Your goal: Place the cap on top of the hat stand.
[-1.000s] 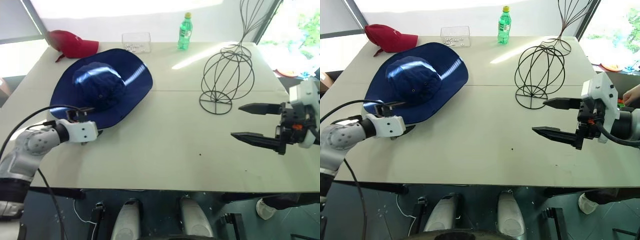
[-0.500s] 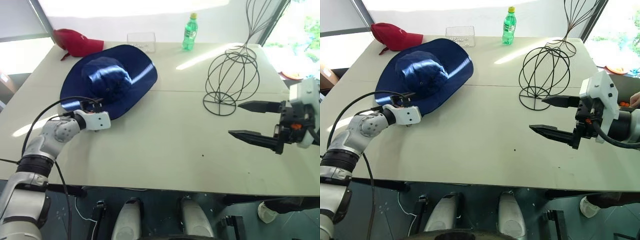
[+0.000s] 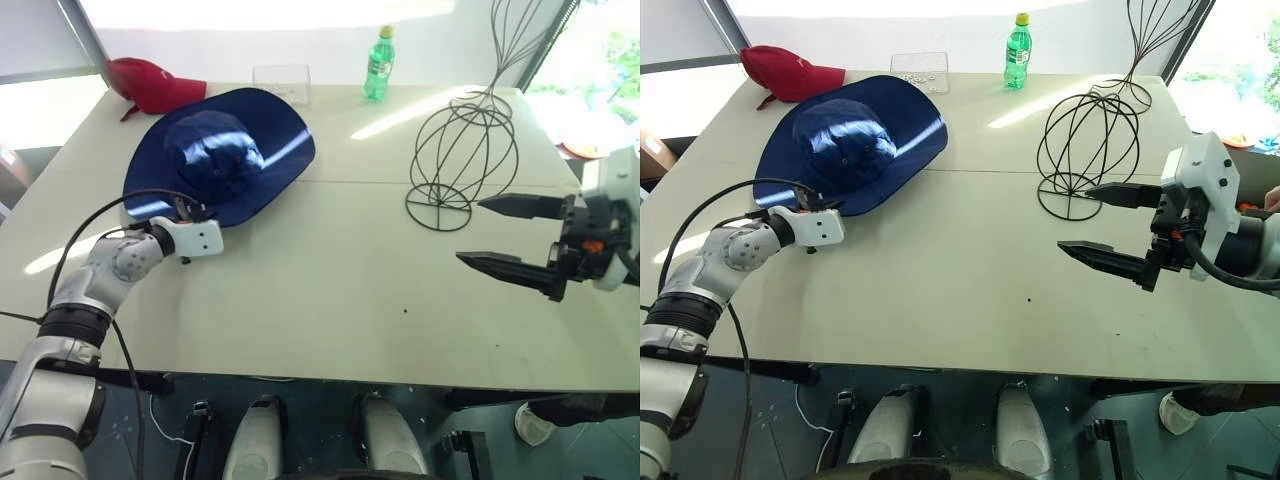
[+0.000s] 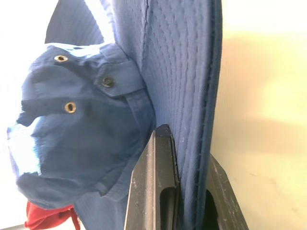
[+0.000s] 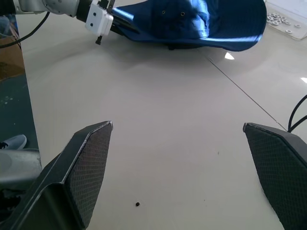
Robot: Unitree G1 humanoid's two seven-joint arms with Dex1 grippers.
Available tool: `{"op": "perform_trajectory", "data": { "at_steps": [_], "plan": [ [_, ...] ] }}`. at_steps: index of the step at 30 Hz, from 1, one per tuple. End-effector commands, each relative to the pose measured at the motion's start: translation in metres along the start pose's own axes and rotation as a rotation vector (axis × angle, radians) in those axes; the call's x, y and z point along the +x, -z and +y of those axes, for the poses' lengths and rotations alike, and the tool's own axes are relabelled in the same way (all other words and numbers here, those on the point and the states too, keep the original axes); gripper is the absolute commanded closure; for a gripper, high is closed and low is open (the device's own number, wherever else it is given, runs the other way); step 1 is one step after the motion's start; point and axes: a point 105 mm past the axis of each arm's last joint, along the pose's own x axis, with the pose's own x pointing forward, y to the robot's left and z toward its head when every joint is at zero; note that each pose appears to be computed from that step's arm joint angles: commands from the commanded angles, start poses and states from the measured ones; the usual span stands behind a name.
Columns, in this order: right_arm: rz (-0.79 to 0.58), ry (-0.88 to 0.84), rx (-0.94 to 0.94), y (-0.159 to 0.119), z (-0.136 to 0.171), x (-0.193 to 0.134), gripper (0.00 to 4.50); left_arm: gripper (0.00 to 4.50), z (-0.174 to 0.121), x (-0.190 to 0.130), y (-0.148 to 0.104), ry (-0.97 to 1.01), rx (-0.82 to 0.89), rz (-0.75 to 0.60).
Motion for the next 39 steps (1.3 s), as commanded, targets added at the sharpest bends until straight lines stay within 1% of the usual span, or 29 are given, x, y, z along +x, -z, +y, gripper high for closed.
{"op": "perform_trajectory", "data": {
  "at_steps": [1, 2, 3, 4, 6, 11, 15, 17, 18, 19, 22, 23, 26, 28, 29, 30, 32, 33, 35, 37, 39],
  "plan": [
    [-0.006, 0.039, -0.034, -0.012, -0.006, -0.008, 0.00, 4.44, 0.032, 0.001, -0.020, -0.056, -0.118, -0.080],
    [-0.004, 0.051, -0.040, -0.012, -0.007, -0.009, 0.00, 4.44, 0.033, 0.002, -0.027, -0.035, -0.167, -0.116],
    [0.001, 0.082, -0.054, -0.013, -0.012, -0.014, 0.00, 4.44, 0.042, 0.003, -0.044, -0.020, -0.234, -0.182],
    [0.004, 0.103, -0.064, -0.014, -0.016, -0.016, 0.00, 4.44, 0.048, 0.003, -0.055, -0.006, -0.277, -0.228],
    [0.008, 0.136, -0.072, -0.015, -0.021, -0.026, 0.00, 4.44, 0.072, 0.006, -0.082, 0.012, -0.341, -0.317],
    [0.001, 0.208, -0.079, -0.019, -0.026, -0.043, 0.00, 4.44, 0.128, 0.018, -0.134, 0.005, -0.427, -0.457],
    [0.003, 0.247, -0.082, -0.016, -0.023, -0.051, 0.00, 4.44, 0.167, 0.033, -0.171, -0.028, -0.502, -0.536],
    [0.002, 0.268, -0.082, -0.015, -0.021, -0.054, 0.00, 4.44, 0.180, 0.039, -0.190, -0.037, -0.501, -0.573],
    [0.001, 0.275, -0.082, -0.015, -0.021, -0.055, 0.00, 4.44, 0.183, 0.040, -0.195, -0.039, -0.498, -0.583],
    [0.002, 0.290, -0.083, -0.014, -0.021, -0.058, 0.00, 4.44, 0.188, 0.042, -0.208, -0.042, -0.479, -0.615],
    [0.003, 0.349, -0.074, -0.012, -0.020, -0.070, 0.00, 4.44, 0.197, 0.042, -0.260, -0.040, -0.375, -0.749],
    [0.005, 0.367, -0.071, -0.011, -0.019, -0.074, 0.00, 4.44, 0.197, 0.041, -0.273, -0.041, -0.337, -0.782],
    [0.015, 0.422, -0.062, -0.008, -0.019, -0.087, 0.00, 4.44, 0.193, 0.038, -0.304, -0.050, -0.205, -0.858],
    [0.018, 0.455, -0.054, -0.007, -0.018, -0.095, 0.00, 4.44, 0.187, 0.036, -0.319, -0.069, -0.104, -0.894],
    [0.017, 0.475, -0.048, -0.006, -0.017, -0.100, 0.00, 4.44, 0.183, 0.034, -0.327, -0.090, -0.017, -0.909],
    [0.015, 0.496, -0.041, -0.005, -0.015, -0.105, 0.00, 4.44, 0.175, 0.032, -0.334, -0.120, 0.119, -0.917],
    [0.014, 0.525, -0.031, -0.003, -0.013, -0.112, 0.00, 4.44, 0.157, 0.031, -0.340, -0.154, 0.357, -0.919],
    [0.018, 0.537, -0.028, -0.002, -0.011, -0.114, 0.00, 4.44, 0.148, 0.032, -0.337, -0.152, 0.453, -0.910],
    [0.021, 0.557, -0.022, 0.001, -0.009, -0.117, 0.00, 4.44, 0.134, 0.037, -0.328, -0.145, 0.580, -0.885],
    [0.019, 0.576, -0.015, 0.003, -0.009, -0.120, 0.00, 4.44, 0.126, 0.040, -0.319, -0.162, 0.686, -0.857],
    [0.019, 0.588, -0.010, 0.004, -0.008, -0.122, 0.00, 4.44, 0.119, 0.041, -0.314, -0.178, 0.742, -0.862]
  ]
}}
